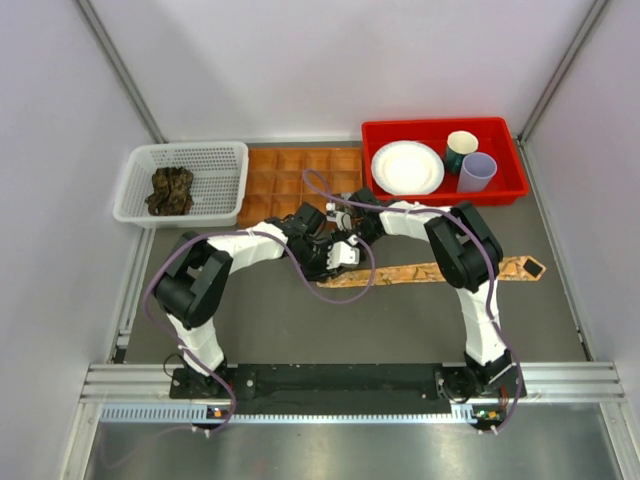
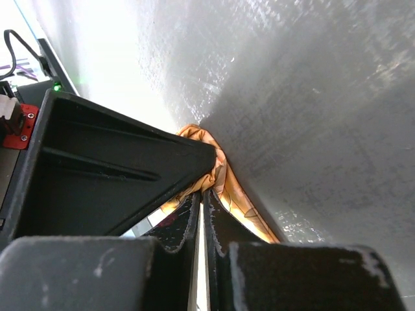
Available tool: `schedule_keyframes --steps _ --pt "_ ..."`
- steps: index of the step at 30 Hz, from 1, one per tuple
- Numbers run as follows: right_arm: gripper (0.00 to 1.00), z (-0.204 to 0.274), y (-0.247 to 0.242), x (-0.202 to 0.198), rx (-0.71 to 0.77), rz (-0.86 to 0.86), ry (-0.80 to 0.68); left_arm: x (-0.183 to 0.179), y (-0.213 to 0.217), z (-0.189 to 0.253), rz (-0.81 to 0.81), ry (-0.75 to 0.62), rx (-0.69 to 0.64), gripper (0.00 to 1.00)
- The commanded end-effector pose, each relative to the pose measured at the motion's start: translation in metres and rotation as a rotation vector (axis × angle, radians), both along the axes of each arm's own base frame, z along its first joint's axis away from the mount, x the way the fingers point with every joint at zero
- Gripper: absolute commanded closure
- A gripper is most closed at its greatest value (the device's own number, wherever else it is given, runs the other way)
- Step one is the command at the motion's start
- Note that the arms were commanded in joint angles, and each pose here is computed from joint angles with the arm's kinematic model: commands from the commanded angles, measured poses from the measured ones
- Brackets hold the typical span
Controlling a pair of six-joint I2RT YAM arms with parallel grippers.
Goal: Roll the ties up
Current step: Roll the tie at the center of the board.
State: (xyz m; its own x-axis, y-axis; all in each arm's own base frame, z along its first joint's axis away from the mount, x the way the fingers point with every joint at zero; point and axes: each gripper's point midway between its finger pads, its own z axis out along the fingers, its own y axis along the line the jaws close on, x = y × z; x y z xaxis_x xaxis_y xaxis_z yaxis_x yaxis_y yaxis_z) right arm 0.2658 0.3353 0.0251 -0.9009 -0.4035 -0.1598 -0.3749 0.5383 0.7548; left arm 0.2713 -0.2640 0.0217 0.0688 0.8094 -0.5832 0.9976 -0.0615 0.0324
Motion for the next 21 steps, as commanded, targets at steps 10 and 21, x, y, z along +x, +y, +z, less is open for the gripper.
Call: schedule_keyframes --steps 10,21 --pt "0.72 0.031 -0.018 -0.015 -0.019 -0.067 0.124 -0.028 0.038 -0.038 -0.072 0.059 0.189 0.74" --pt "0.45 0.042 -0.013 -0.001 0.045 -0.134 0.124 -0.029 0.04 -0.039 -0.069 0.073 0.196 0.75"
